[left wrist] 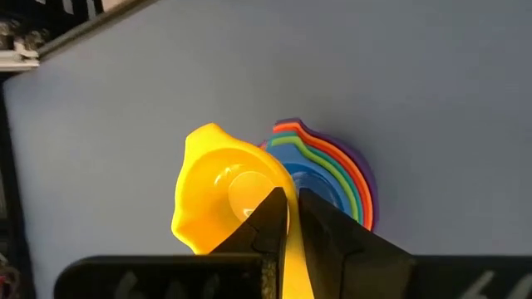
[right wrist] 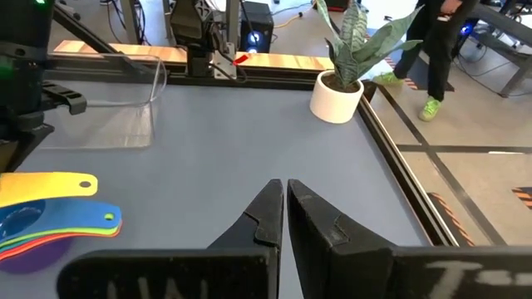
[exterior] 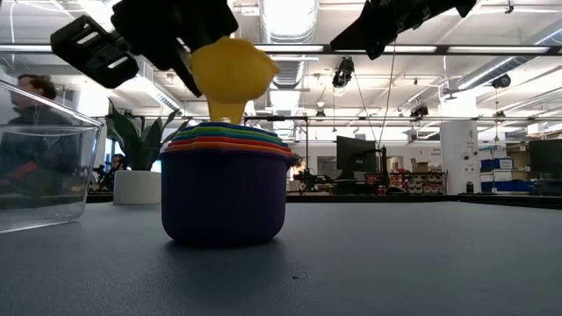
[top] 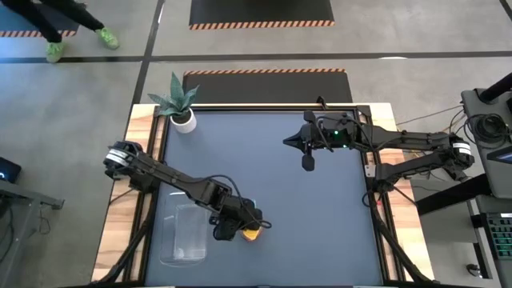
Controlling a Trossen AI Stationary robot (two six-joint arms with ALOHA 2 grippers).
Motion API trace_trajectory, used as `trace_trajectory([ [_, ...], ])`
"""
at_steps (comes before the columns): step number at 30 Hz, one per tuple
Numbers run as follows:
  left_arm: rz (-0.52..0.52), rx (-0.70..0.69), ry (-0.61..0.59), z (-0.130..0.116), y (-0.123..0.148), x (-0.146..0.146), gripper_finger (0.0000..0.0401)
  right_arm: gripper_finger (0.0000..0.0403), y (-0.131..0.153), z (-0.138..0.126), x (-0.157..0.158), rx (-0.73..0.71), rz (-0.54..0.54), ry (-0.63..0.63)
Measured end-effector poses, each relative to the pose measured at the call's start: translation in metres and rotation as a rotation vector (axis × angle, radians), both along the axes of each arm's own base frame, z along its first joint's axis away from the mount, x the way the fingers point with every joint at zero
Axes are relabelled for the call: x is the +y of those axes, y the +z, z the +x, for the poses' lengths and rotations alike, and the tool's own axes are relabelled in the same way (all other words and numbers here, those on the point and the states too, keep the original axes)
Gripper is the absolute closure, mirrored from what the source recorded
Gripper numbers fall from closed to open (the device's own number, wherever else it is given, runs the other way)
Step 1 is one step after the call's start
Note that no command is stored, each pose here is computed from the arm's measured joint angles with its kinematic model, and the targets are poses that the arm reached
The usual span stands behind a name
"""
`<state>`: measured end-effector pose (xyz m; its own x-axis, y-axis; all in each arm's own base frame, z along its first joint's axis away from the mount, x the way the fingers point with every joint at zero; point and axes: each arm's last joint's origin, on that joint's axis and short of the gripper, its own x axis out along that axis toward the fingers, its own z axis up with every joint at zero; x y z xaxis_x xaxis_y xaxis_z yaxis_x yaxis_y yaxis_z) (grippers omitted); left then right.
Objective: Nest measuring cups in basket
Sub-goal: Stack the yellow measuring cup on top of the blue measuring cup
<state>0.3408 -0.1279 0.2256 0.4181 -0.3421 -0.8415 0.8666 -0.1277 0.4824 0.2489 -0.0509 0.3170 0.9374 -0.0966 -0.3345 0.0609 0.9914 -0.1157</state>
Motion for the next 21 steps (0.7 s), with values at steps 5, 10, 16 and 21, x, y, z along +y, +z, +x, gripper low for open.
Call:
trace_trajectory([
  [5,0.002,0.007,0.015,0.0023,-0.0021,0.0045,0.0388,0.0394,0.0000,0.0000,0.0000,0.000,0.000,0.000],
  [10,-0.003,0.012,0.029,0.0030,-0.0021,0.0067,0.0388,0.0394,0.0000,0.0000,0.0000,0.000,0.000,0.000],
  [16,-0.051,0.052,0.087,0.0026,-0.0028,0.0065,0.0387,0.0394,0.0000,0.0000,0.0000,0.001,-0.009,0.003],
  [21,-0.052,0.053,0.091,0.0028,-0.0029,0.0068,0.0387,0.0394,0.0000,0.0000,0.0000,0.001,-0.009,0.003],
])
